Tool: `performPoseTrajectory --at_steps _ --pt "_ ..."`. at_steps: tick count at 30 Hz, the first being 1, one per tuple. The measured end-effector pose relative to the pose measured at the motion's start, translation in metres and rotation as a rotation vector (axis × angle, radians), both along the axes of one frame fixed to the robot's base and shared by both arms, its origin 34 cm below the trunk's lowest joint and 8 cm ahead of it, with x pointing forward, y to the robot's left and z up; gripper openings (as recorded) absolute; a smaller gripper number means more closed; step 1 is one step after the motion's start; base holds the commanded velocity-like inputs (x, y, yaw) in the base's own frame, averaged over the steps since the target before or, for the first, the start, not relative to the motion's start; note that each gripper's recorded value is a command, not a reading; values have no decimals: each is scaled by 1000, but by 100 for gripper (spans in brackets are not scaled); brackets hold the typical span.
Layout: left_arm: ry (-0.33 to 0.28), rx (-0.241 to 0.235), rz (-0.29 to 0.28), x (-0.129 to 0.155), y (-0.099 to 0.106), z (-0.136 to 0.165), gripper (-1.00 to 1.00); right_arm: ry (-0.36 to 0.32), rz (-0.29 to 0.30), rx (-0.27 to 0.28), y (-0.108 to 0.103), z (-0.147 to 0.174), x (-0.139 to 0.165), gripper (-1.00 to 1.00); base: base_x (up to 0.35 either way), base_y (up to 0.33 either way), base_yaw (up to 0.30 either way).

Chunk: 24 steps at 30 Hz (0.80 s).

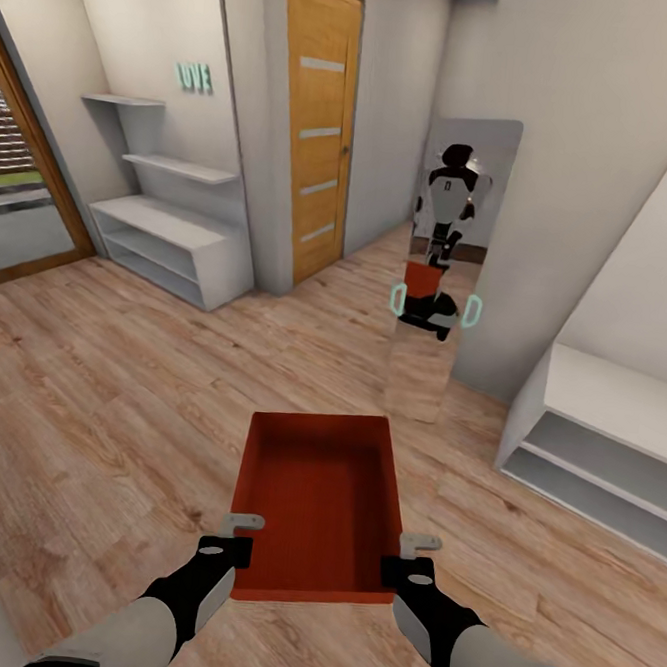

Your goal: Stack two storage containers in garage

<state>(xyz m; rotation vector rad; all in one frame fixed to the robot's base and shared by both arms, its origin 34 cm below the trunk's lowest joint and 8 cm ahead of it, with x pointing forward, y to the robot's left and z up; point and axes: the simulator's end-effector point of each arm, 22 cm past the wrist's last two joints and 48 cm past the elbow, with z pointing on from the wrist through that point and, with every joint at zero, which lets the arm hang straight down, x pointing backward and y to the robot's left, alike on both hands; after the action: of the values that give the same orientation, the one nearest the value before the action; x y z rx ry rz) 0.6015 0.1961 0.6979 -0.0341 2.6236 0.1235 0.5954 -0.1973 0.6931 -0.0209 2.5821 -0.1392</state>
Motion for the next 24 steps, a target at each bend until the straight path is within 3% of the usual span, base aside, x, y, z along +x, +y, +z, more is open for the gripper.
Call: performPoseTrajectory --at_steps 8,24 --pt "-1 1 0 0 -1 0 -100 -1 -1 0 -1 0 0 -100 324 0 38" --pt "-1 1 -1 0 0 0 -100 -1 0 1 0 0 0 -100 324 0 261"
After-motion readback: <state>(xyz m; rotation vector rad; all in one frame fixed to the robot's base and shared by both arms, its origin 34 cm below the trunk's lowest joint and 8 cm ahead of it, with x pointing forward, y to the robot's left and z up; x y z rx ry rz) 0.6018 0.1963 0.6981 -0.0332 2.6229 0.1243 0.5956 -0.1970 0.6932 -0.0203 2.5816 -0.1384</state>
